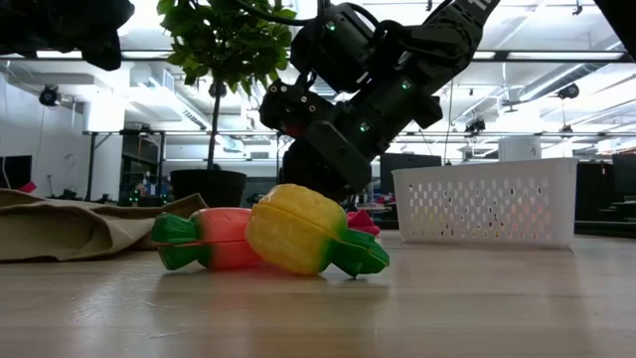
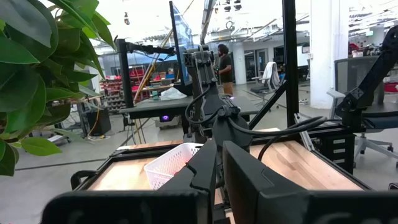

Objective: Pick and placing Produce into tupperware
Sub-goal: Put the pink apricot into the white bin

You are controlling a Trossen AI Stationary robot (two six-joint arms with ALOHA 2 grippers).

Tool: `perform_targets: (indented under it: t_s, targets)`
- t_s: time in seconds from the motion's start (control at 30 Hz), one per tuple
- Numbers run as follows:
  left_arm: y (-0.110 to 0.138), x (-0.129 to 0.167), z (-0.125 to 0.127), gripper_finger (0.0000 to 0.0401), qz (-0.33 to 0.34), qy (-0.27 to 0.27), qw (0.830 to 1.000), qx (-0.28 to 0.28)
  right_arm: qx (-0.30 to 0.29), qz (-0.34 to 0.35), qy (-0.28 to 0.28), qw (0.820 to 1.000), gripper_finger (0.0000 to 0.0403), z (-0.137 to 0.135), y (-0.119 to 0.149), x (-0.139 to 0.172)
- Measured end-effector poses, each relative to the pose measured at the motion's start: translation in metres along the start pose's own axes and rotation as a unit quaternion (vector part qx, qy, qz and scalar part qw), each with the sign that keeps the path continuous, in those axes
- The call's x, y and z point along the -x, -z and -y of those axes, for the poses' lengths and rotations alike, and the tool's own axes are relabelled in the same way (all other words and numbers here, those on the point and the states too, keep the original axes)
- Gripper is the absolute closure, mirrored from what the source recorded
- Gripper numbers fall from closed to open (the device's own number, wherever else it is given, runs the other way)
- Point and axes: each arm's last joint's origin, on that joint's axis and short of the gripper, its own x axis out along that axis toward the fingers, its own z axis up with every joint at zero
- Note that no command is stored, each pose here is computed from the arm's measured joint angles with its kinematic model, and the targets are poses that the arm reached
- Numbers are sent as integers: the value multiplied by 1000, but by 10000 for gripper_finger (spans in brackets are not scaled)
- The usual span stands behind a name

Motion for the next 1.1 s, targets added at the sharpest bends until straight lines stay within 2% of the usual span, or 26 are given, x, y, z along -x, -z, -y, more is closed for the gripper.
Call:
perform_targets:
  t_s: [0.27, 1.1]
  targets:
    - [0, 0, 0, 386, 0, 0, 1000, 0, 2, 0, 0, 1000, 216, 0, 0, 0]
    - [0, 0, 0, 386, 0, 0, 1000, 0, 16, 2, 20, 1000, 314, 1, 0, 0]
